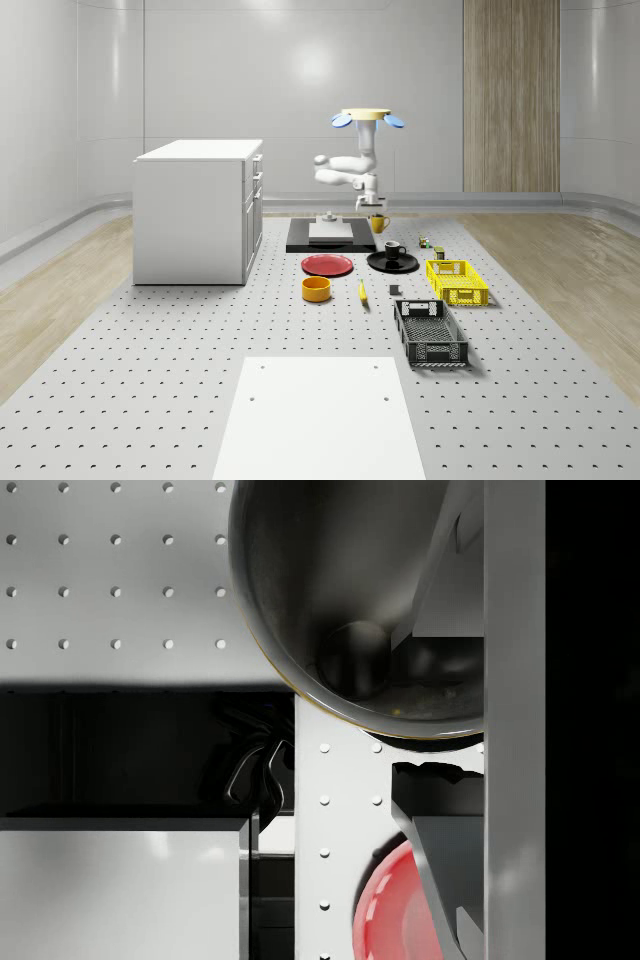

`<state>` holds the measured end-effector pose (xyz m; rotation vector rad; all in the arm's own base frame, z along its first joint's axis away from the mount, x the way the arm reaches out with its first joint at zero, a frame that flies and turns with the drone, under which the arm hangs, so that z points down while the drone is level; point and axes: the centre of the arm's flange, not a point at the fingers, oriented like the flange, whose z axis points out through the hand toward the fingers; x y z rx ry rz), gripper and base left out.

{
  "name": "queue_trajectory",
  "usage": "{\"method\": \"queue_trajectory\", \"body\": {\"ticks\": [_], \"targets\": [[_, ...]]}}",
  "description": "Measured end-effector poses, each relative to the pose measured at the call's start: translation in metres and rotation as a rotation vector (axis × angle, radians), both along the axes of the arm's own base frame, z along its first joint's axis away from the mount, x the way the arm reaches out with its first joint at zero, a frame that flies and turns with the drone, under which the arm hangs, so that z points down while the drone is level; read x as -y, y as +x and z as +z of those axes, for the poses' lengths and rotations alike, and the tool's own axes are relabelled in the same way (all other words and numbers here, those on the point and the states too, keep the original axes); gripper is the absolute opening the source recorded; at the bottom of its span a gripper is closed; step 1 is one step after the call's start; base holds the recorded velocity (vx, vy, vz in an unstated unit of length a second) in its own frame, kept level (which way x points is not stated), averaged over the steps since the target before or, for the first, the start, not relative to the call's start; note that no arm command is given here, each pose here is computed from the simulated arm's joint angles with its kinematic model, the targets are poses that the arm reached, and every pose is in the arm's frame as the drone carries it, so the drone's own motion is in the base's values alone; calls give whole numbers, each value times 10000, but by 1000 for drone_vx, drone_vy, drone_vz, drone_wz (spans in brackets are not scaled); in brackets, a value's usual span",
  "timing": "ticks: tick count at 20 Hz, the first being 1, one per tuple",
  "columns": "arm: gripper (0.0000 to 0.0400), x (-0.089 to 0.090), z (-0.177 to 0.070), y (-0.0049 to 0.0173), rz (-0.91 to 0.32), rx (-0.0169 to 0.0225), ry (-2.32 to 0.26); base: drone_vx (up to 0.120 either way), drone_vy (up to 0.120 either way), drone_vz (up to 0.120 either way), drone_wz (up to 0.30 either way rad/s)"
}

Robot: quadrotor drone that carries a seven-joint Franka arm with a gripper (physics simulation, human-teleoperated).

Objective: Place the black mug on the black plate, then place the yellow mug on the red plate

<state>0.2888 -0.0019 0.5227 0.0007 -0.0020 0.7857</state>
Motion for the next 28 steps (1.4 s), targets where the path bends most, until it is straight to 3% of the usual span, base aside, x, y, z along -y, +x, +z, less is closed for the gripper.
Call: {"method": "queue_trajectory", "body": {"ticks": [28], "targets": [[110, 0, 0, 0, 0, 0, 0, 120, -120, 0, 0]]}}
